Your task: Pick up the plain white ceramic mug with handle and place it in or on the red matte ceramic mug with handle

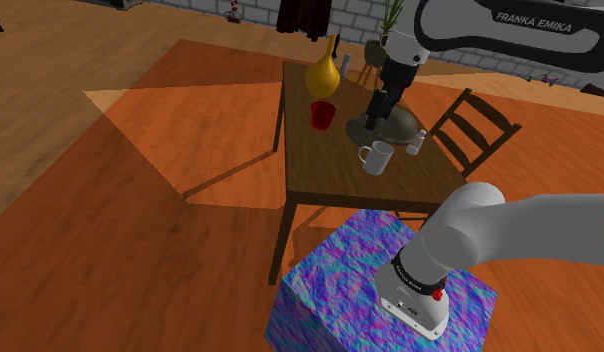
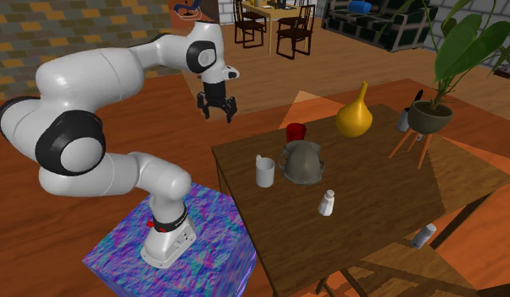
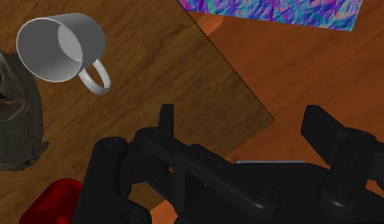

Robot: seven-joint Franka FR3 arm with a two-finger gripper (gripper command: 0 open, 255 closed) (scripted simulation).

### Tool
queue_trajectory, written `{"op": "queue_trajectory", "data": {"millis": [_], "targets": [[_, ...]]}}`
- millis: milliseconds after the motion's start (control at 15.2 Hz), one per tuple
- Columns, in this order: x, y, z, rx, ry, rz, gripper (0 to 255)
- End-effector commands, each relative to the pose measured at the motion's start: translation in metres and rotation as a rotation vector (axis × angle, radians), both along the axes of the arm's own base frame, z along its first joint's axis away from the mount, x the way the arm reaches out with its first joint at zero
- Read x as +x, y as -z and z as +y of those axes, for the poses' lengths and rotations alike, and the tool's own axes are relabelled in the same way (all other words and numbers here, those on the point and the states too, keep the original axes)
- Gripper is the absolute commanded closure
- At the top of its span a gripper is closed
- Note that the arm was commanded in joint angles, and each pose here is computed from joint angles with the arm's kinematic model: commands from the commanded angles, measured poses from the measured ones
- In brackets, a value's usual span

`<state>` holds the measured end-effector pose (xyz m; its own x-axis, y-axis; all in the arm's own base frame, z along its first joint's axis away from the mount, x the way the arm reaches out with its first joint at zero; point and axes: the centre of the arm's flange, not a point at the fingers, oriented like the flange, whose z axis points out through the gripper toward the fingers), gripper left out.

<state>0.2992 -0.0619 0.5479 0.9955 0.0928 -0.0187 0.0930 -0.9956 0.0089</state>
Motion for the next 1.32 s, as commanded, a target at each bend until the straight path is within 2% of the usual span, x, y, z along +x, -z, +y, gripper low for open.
{"op": "queue_trajectory", "data": {"millis": [0,990,1254], "targets": [[0.003,0.018,-0.018,0.000,-0.002,0.006,0],[0.018,0.157,-0.160,0.003,-0.006,0.055,0],[0.017,0.175,-0.163,0.004,-0.006,0.057,0]]}}
